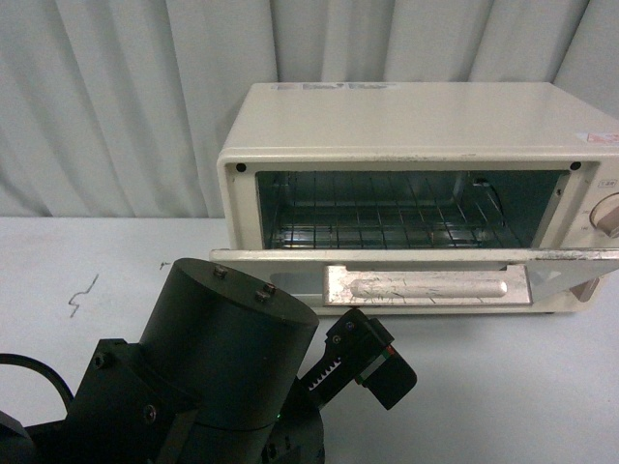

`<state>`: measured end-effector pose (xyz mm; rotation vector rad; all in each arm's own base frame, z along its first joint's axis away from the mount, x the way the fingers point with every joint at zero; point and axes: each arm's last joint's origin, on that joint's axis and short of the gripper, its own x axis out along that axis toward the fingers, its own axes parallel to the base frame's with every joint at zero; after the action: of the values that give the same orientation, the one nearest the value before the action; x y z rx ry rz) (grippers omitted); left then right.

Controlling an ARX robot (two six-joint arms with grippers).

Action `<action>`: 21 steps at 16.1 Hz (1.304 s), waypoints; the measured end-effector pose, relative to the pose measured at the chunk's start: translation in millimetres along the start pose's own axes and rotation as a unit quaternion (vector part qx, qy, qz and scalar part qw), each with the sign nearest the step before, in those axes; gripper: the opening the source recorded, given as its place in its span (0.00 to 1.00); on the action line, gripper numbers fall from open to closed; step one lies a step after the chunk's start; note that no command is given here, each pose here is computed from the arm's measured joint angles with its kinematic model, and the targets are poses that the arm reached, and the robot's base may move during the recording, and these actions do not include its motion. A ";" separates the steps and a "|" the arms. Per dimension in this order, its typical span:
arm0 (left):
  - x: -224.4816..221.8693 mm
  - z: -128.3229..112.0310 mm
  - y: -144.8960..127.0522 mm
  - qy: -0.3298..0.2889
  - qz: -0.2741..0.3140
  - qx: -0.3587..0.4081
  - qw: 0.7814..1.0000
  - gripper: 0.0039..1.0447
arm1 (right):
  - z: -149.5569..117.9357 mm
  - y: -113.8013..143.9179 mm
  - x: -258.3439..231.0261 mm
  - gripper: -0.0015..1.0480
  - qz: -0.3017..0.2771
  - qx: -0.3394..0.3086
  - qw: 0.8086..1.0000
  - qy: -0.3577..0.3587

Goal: Open oven

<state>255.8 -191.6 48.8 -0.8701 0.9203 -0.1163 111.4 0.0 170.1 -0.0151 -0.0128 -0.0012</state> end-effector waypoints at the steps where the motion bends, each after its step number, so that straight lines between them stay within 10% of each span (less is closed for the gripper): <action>1: 0.0 0.0 0.0 0.000 0.000 0.000 1.000 0.94 | -0.1 0.0 -0.1 0.02 0.000 0.000 1.000 0.000; 10: 0.0 0.0 0.1 0.000 0.000 0.000 1.000 0.94 | -3.3 0.0 -14.3 0.02 0.000 0.000 1.000 0.004; 18: 0.0 0.0 0.1 0.000 0.000 0.000 1.000 0.94 | -3.3 0.0 -14.3 0.90 0.000 0.000 1.000 0.004; 21: -0.1 0.2 -0.4 -0.005 -0.002 -0.001 1.000 0.94 | -3.3 0.0 -14.3 0.94 0.000 0.000 1.000 0.004</action>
<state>256.1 -191.7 49.2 -0.8734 0.9093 -0.1135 97.2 0.0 166.6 -0.0147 -0.0044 -0.0012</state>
